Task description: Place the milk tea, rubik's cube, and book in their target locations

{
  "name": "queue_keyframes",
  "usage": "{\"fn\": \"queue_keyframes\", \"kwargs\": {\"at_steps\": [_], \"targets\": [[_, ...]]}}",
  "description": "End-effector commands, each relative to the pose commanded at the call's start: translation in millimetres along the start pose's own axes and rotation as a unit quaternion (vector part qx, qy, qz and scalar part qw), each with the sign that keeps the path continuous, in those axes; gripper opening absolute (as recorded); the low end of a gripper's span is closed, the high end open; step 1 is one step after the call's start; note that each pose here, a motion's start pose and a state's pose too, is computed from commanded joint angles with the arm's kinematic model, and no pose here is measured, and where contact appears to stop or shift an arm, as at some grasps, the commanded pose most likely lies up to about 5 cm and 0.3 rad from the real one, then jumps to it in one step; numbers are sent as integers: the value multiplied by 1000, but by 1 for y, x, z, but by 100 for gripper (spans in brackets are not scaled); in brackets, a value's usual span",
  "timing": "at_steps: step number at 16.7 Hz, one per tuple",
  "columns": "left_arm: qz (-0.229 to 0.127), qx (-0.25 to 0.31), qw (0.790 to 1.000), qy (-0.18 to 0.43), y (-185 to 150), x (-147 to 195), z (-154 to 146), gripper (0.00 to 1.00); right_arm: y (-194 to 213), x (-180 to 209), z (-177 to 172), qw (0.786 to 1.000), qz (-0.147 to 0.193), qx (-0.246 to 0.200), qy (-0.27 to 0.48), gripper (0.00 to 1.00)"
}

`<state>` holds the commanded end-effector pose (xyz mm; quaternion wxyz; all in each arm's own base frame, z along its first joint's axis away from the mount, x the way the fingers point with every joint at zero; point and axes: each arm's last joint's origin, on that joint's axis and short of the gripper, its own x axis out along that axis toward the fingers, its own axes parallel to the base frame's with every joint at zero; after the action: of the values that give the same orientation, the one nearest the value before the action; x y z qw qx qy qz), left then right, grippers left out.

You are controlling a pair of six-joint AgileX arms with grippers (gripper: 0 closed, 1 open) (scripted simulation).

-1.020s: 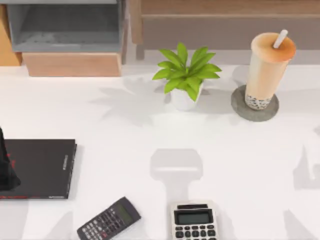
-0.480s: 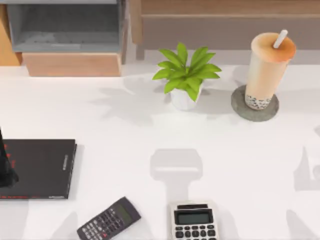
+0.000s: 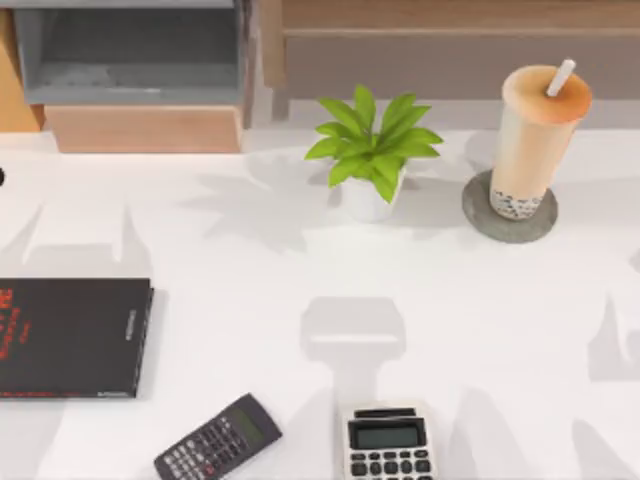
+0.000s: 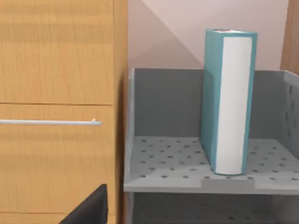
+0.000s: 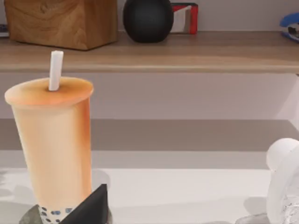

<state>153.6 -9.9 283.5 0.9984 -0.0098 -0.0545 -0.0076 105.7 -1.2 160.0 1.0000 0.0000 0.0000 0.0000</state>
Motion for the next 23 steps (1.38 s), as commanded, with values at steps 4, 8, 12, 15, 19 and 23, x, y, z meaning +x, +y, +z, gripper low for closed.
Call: {"fn": "queue_keyframes", "kwargs": {"at_steps": [4, 8, 12, 15, 19, 23], "targets": [[-2, -3, 999, 32, -15, 95, 17, 100, 0, 0, 0, 1000, 0, 0, 0, 100], [-1, -2, 998, 63, -37, 192, -14, 100, 0, 0, 0, 1000, 0, 0, 0, 100], [-1, -3, 998, 65, -55, 252, -51, 100, 0, 0, 0, 1000, 0, 0, 0, 100], [0, -3, 998, 59, -63, 272, -65, 100, 0, 0, 0, 1000, 0, 0, 0, 100], [0, -3, 998, 57, -64, 275, -67, 100, 0, 0, 0, 1000, 0, 0, 0, 100], [1, -3, 998, 58, -63, 278, -67, 100, 0, 0, 0, 1000, 0, 0, 0, 100]]}}
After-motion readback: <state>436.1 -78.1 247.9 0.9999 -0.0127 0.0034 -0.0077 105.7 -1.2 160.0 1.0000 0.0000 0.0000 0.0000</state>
